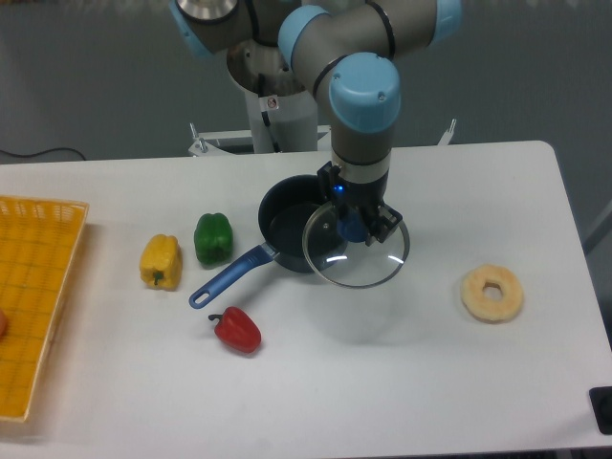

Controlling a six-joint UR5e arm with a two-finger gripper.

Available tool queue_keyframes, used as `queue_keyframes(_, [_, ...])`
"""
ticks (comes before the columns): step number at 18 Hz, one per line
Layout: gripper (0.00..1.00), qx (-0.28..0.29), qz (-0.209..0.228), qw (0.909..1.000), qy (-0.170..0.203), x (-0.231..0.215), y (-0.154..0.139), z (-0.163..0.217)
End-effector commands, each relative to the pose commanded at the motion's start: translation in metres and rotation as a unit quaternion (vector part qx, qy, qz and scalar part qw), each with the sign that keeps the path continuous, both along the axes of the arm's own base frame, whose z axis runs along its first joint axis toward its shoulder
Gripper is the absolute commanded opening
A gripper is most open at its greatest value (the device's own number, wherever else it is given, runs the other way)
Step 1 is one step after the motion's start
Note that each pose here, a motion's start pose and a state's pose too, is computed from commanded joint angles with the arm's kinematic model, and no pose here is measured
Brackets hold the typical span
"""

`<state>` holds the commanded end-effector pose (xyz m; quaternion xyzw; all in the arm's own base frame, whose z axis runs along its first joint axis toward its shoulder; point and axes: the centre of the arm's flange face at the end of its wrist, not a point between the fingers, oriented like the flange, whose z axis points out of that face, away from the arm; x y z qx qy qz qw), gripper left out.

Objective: Open the lid
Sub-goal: 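Lift the glass lid up and off the saucepan rim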

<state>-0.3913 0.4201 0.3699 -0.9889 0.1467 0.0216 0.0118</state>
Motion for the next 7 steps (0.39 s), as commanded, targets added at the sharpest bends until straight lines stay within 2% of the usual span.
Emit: queue_keyframes(7, [0.54, -0.003, -0.007, 1.0, -0.003, -0.0055, -0.0086, -0.0023])
